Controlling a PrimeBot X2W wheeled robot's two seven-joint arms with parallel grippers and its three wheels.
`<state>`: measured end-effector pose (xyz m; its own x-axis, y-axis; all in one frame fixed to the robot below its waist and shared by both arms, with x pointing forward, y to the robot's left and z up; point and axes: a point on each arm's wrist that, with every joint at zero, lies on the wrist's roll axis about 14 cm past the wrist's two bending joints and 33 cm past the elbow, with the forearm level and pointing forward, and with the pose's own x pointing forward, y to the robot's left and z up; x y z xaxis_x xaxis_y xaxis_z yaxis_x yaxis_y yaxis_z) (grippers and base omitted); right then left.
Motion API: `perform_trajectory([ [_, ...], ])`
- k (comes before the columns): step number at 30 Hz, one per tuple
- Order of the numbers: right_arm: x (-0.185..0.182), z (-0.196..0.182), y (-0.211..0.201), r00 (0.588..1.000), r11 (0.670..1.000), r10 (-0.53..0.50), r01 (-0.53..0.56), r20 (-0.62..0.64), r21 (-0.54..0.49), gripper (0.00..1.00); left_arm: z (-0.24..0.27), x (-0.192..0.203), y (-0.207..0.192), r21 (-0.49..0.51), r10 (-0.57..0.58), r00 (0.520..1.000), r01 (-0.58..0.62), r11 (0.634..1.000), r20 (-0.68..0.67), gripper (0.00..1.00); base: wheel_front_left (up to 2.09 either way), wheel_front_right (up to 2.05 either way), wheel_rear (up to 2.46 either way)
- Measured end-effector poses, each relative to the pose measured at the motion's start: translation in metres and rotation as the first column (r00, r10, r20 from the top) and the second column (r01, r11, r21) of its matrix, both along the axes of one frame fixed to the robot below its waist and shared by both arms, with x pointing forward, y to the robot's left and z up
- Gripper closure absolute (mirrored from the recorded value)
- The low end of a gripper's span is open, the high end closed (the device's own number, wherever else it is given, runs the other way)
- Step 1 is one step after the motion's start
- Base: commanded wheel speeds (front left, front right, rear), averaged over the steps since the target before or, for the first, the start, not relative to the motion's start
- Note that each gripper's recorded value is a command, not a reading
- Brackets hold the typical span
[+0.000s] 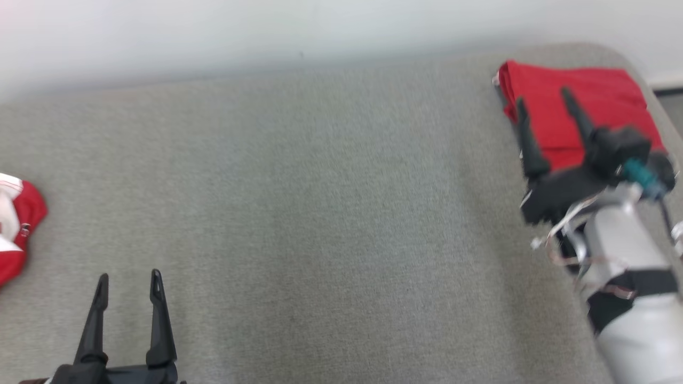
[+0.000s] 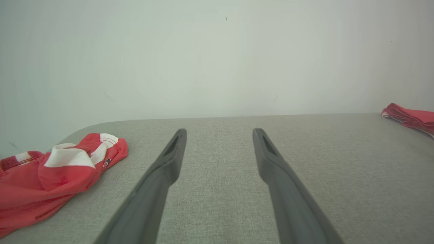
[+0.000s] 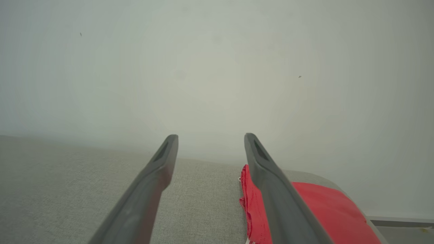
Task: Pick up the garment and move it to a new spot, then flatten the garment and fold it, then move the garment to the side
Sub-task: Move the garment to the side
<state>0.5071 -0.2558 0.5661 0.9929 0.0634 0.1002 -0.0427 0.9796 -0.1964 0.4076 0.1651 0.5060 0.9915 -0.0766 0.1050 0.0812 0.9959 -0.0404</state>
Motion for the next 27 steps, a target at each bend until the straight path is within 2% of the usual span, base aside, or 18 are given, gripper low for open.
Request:
perform_trajectory([
  [11,-0.053,-0.025,0.047,0.998,0.989,0.068,-0.067,-0.005,0.129,0.0,0.011,-0.031,0.02,-0.003,0.065,0.998,-0.065,0.998,0.015,0.0,0.0,0.0,0.0],
  [20,-0.095,-0.058,0.062,0.997,0.972,0.057,-0.043,-0.057,0.23,0.0,0.012,-0.045,0.031,-0.003,0.101,0.995,-0.101,0.995,0.015,0.0,0.0,0.0,0.0],
  [27,-0.118,-0.065,0.07,0.997,0.963,0.05,-0.031,-0.062,0.267,0.0,0.008,-0.051,0.032,-0.003,0.105,0.994,-0.105,0.994,0.004,0.0,0.0,0.0,0.0],
])
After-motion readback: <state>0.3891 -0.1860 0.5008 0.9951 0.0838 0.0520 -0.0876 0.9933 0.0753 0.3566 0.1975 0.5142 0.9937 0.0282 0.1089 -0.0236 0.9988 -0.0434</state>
